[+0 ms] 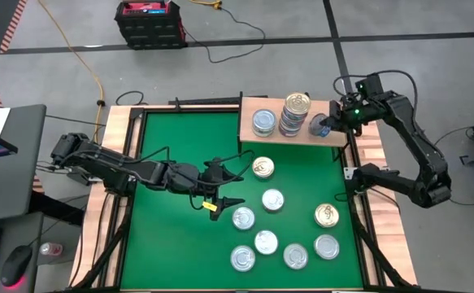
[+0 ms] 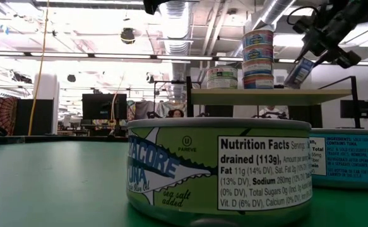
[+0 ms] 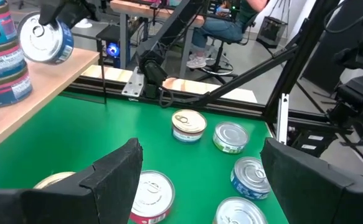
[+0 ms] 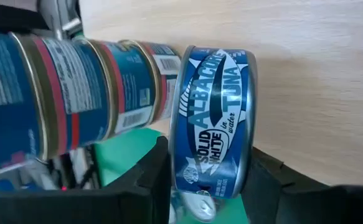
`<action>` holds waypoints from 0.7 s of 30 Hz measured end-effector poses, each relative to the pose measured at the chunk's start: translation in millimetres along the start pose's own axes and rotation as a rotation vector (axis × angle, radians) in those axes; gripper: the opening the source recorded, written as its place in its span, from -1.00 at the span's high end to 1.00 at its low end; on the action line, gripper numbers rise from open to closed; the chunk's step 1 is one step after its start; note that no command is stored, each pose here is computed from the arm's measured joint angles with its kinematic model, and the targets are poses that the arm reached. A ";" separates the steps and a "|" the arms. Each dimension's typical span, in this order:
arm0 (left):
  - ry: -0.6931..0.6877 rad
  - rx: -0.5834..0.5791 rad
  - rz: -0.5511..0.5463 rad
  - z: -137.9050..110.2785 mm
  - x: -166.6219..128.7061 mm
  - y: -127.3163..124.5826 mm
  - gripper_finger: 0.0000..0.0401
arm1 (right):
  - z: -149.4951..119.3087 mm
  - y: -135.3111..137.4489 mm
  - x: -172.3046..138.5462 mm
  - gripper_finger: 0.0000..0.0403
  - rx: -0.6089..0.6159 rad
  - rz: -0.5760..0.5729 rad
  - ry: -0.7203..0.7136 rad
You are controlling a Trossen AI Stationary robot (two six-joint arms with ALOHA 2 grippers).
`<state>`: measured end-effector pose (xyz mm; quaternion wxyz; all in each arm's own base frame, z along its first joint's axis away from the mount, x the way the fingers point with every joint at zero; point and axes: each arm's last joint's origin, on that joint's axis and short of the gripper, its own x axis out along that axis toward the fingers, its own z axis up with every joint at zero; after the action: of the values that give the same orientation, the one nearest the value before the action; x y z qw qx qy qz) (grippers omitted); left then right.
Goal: Stack canned seafood by type on shelf
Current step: Put the blue tuna can on the shelf
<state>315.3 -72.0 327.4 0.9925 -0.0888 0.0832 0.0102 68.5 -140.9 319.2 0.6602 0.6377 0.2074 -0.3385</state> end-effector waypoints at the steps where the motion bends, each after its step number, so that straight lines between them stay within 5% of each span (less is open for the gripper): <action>1: 0.000 0.001 0.001 0.0 0.0 0.0 -0.57 | 0.5 -0.3 0.7 0.17 0.010 0.008 0.002; 13: -0.001 0.027 0.003 0.1 0.0 0.1 -0.57 | 7.7 2.4 14.4 0.14 0.033 0.042 -0.074; 21: -0.001 0.045 0.003 0.0 0.0 0.1 -0.57 | 6.9 -1.2 14.5 -0.31 0.074 -0.023 -0.099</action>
<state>315.3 -72.0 327.4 0.9943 -0.0661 0.0832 0.0098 76.5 -150.3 308.8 0.6417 0.6417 0.1688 -0.3846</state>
